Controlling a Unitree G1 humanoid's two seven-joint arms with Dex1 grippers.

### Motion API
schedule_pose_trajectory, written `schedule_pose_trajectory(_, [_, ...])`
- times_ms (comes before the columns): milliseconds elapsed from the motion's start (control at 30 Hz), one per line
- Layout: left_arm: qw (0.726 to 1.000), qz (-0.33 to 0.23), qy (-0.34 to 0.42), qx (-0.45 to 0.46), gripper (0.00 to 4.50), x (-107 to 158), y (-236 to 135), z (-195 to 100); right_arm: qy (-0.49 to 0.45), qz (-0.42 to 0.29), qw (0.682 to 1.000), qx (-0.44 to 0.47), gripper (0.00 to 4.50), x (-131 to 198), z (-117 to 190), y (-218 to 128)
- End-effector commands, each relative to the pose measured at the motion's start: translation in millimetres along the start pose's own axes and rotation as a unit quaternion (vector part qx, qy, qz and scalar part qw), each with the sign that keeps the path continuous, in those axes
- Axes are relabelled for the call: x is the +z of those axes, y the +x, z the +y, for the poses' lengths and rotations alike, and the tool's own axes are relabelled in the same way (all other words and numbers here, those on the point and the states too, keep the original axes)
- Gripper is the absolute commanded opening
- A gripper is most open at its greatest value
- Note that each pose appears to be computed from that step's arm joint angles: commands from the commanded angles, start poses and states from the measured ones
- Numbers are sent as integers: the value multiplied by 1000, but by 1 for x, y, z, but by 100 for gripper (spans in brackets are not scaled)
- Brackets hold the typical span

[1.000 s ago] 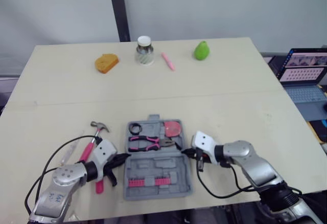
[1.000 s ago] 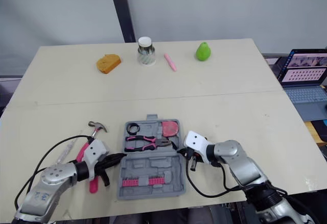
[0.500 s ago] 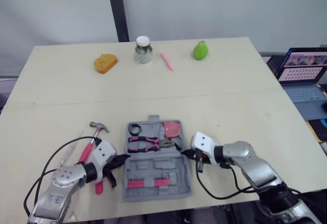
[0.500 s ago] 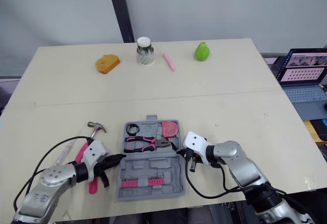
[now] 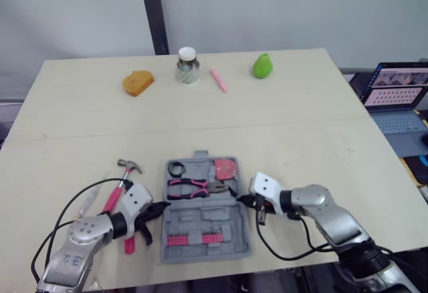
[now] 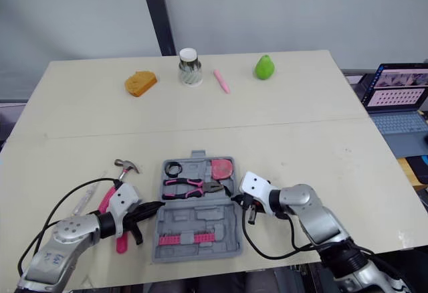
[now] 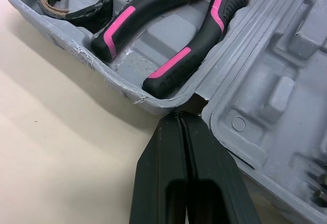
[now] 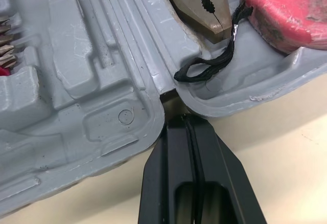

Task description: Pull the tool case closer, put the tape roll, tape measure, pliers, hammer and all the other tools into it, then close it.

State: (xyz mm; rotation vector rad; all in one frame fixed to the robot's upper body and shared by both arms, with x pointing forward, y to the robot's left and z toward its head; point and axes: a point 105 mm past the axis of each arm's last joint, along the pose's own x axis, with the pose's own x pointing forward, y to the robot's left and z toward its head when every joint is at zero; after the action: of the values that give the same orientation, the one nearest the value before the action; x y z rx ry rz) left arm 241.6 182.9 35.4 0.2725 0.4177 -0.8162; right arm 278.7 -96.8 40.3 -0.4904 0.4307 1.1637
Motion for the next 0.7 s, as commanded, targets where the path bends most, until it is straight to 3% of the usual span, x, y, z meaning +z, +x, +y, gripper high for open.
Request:
schedule_pose_trajectory(33, [1000,-10,10,-17,7,8,4,-8,-9,-17,1000,1,0,9,1,2])
schedule_pose_trajectory(333, [1000,-9,11,-17,7,8,4,-9,-6,-14,1000,14,0,6,8,2])
schedule_pose_trajectory(700, [1000,3,12,4,7,3,-7,5,-2,2,1000,-8,0,-7,-5,-9])
